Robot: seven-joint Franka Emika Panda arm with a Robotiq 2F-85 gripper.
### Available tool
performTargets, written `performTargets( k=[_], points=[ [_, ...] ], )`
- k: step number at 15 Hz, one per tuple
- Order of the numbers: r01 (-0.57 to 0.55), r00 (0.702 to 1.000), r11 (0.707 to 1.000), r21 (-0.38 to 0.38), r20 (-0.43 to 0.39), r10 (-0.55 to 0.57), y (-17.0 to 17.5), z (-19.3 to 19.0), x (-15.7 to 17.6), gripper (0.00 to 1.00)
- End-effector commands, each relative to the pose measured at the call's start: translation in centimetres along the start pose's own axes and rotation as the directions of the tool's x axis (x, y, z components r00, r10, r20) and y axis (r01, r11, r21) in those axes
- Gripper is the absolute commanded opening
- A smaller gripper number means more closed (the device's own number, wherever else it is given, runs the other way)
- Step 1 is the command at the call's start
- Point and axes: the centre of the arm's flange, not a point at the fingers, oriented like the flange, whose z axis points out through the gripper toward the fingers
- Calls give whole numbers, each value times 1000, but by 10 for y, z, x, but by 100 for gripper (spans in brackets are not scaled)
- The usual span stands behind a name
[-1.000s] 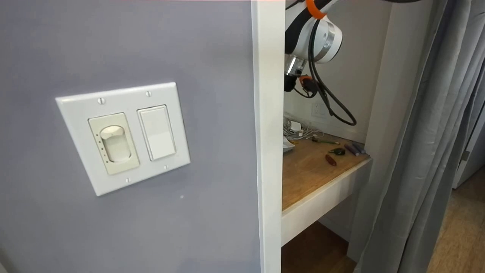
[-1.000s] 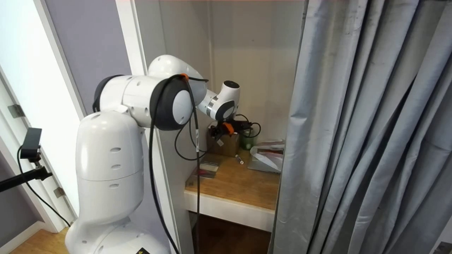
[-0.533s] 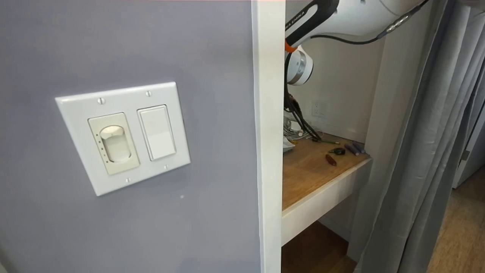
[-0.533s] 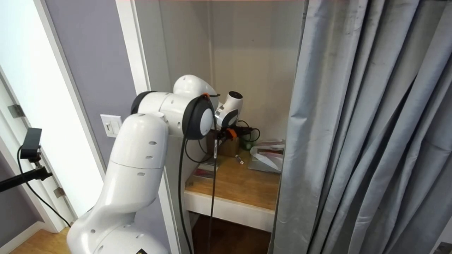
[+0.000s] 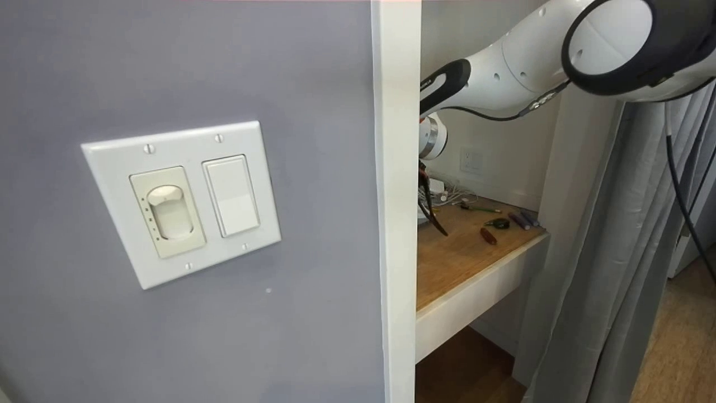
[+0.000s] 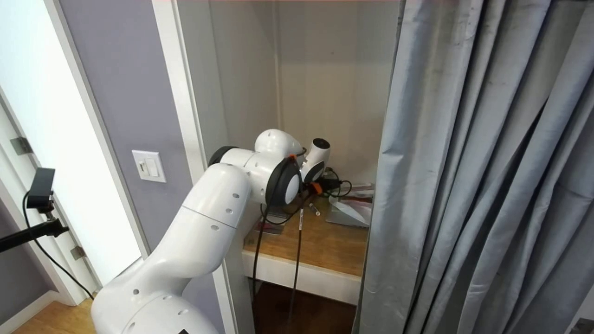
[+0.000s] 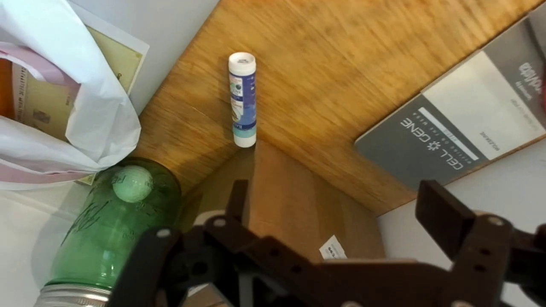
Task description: Move the white object forward and put it upright
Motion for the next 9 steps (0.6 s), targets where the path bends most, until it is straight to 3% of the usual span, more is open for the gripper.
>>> performTargets(
  k=[1,7,9],
  points=[
    [-13,999,999,-33,-49,11,29,43,8,100],
    [-14,994,997,-71,-108,6,37,93,-8,100],
    [-28,997,998,-51,-78,24,18,82,-18,100]
  ],
)
